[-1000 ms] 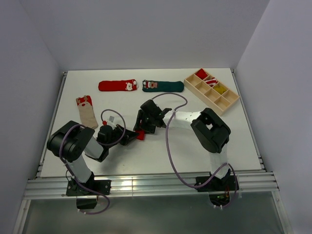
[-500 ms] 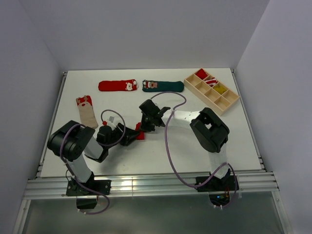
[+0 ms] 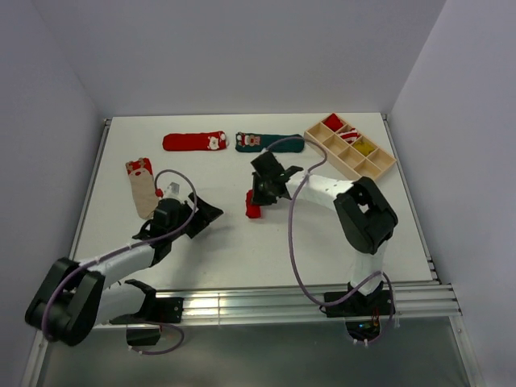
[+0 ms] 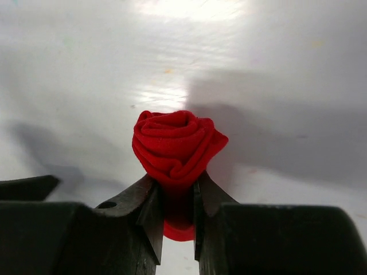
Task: Roll the socks
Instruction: Pick up the sock at the center of the board, then place the sock in the storage box.
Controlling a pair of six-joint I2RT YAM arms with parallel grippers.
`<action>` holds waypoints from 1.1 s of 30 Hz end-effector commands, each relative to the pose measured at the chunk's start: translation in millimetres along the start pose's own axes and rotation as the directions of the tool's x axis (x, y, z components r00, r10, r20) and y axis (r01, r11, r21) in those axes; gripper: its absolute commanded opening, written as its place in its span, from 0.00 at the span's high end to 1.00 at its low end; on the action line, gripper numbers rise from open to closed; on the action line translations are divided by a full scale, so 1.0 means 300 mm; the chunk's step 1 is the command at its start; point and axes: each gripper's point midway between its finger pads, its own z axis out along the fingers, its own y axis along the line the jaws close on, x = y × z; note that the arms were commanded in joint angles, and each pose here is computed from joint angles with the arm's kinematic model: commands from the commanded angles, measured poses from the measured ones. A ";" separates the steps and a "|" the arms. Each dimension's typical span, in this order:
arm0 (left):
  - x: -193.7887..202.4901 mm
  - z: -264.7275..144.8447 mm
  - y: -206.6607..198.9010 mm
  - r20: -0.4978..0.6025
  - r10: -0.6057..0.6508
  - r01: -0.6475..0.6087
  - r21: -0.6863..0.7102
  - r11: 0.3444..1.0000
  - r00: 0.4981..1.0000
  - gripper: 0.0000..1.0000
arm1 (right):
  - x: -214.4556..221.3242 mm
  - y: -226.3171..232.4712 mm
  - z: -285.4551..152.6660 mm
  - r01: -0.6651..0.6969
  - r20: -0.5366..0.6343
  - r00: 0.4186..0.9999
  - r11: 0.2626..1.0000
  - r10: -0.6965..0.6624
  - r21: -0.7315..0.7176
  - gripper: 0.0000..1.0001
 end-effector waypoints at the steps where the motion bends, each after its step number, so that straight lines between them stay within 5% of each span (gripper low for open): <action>1: -0.104 -0.067 0.007 0.075 0.170 -0.156 -0.163 0.974 0.983 0.18 | -0.153 -0.068 -0.127 0.066 0.121 0.990 0.998 -0.067 0.019 1.00; 2: -0.195 -0.102 -0.059 0.176 0.200 -0.170 -0.173 0.970 0.964 0.17 | -0.174 -0.087 -0.146 0.071 0.132 0.988 0.997 -0.074 0.026 1.00; 6: -0.318 -0.215 -0.144 0.270 0.313 -0.249 -0.248 0.936 0.911 0.14 | -0.327 -0.210 -0.277 0.079 0.225 0.970 0.994 -0.094 0.078 1.00; 17: -0.555 -0.514 -0.314 0.413 0.484 -0.297 -0.440 0.847 0.771 0.01 | -0.639 -0.674 -0.623 -0.111 0.430 0.900 0.920 -0.067 0.375 1.00; 25: -0.662 -0.663 -0.293 0.526 0.580 -0.269 -0.552 0.789 0.622 0.00 | -0.766 -1.013 -0.701 -0.283 0.512 0.858 0.788 -0.047 0.547 1.00; 33: -0.664 -0.722 -0.234 0.597 0.601 -0.254 -0.564 0.786 0.531 0.00 | -0.870 -1.225 -0.732 -0.147 0.466 0.841 0.711 -0.277 0.687 1.00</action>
